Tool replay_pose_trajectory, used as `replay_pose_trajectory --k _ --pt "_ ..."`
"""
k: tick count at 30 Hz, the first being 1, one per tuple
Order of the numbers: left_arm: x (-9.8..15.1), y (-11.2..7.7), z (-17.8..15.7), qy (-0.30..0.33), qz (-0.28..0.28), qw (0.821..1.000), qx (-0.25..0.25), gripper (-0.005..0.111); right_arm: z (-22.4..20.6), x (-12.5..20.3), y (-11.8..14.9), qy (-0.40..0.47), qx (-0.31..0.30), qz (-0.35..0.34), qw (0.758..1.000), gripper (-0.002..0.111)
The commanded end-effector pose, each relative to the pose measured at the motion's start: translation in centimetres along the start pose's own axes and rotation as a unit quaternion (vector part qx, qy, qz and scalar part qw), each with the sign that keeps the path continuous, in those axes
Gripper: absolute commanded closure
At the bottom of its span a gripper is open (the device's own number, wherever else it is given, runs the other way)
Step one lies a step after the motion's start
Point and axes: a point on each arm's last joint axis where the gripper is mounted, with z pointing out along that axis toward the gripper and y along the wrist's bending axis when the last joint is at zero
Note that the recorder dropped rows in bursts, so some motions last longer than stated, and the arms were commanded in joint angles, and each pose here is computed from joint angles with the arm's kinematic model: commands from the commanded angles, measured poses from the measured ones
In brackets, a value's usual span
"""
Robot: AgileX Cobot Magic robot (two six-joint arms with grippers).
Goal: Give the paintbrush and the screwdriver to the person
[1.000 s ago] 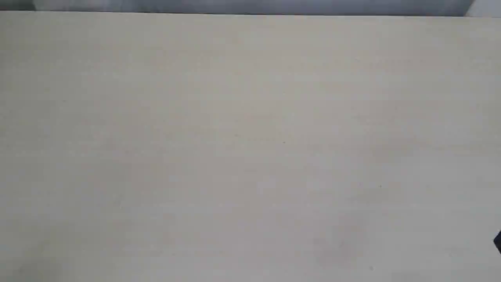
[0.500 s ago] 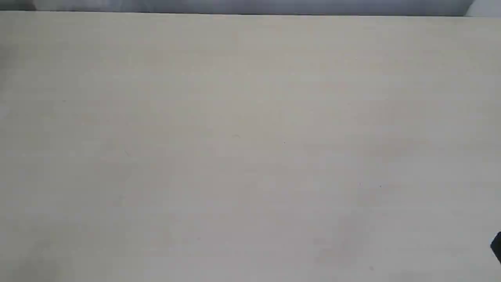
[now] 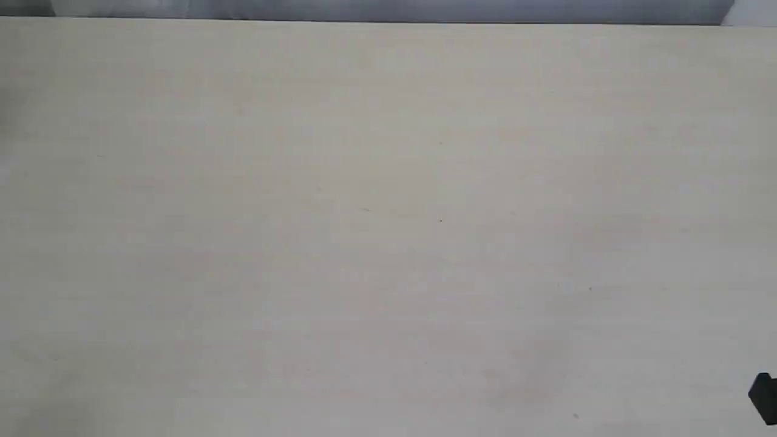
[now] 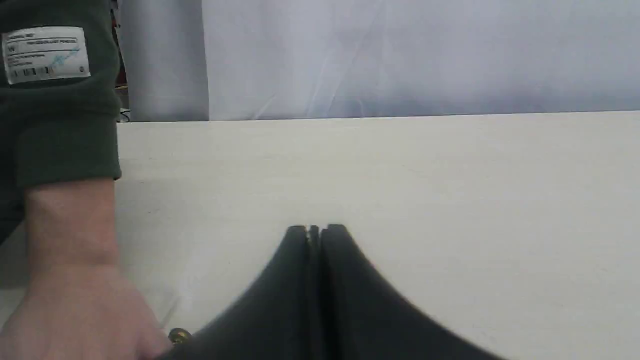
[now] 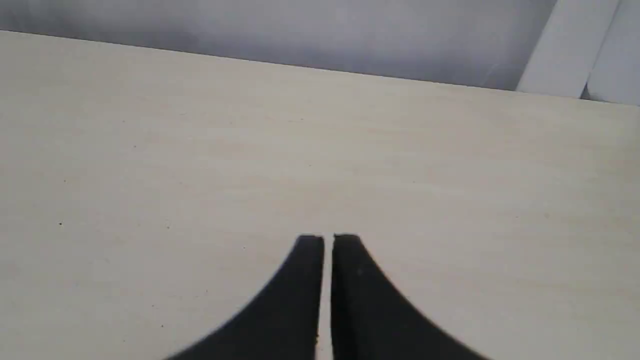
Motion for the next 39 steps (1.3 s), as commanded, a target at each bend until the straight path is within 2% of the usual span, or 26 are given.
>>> replay_pose_trajectory --k 1,39 --pt "-0.03 -0.05 0.00 -0.005 -0.003 1.000 0.004 0.107 -0.01 0.11 -0.01 0.002 0.002 -0.005 1.000 0.104" --pt "-0.02 -0.05 0.00 -0.004 -0.002 1.000 0.004 0.107 -0.01 0.11 -0.02 0.002 0.002 -0.009 1.000 0.104"
